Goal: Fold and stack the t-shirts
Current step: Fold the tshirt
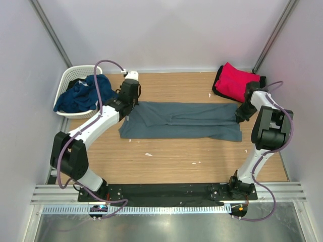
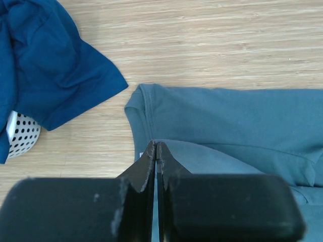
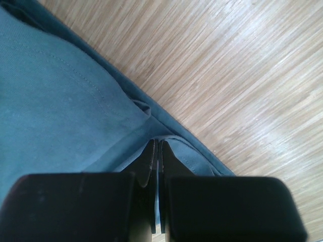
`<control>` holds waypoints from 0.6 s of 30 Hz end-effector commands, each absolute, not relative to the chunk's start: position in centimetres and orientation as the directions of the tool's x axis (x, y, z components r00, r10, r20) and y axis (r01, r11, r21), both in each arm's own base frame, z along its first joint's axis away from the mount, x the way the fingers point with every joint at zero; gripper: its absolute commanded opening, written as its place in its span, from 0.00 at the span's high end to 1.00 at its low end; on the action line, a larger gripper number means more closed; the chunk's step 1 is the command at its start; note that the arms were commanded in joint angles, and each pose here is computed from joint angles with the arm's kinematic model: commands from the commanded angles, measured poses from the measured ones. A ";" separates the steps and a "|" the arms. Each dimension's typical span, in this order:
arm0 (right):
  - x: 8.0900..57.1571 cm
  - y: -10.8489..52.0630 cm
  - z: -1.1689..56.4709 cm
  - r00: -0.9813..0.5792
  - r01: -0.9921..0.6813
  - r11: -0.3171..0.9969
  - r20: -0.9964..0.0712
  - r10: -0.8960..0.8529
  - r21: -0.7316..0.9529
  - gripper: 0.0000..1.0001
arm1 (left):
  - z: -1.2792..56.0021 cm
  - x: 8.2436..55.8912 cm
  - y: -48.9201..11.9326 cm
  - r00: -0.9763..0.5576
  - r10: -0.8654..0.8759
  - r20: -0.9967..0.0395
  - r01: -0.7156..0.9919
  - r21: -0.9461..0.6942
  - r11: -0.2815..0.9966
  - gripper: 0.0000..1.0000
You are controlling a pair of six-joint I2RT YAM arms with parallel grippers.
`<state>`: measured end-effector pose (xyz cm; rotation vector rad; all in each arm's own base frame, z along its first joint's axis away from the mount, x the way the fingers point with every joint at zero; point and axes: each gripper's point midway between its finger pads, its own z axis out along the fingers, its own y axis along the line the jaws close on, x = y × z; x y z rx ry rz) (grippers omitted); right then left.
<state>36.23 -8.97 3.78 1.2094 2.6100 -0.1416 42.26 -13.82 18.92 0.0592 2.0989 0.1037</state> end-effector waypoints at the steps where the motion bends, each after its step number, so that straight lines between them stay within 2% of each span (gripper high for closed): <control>1: 38.2 -9.8 4.7 -0.592 0.765 0.641 -0.331 0.735 0.054 0.99 | 21.5 44.3 -14.4 -0.424 0.062 -0.904 -0.010 0.073 0.997 1.00; 13: 39.0 -10.2 3.5 -0.587 0.773 0.633 -0.329 0.740 0.044 0.99 | 18.8 45.8 -14.8 -0.467 0.069 -0.882 -0.022 0.089 0.996 1.00; 17: 39.7 -10.6 4.4 -0.575 0.775 0.630 -0.358 0.735 0.049 0.98 | 17.4 46.5 -14.8 -0.495 0.037 -0.868 -0.062 0.078 0.995 1.00; 18: 40.1 -10.6 4.8 -0.569 0.775 0.629 -0.366 0.737 0.062 0.90 | 16.9 46.7 -14.9 -0.504 0.032 -0.863 -0.069 0.077 0.995 1.00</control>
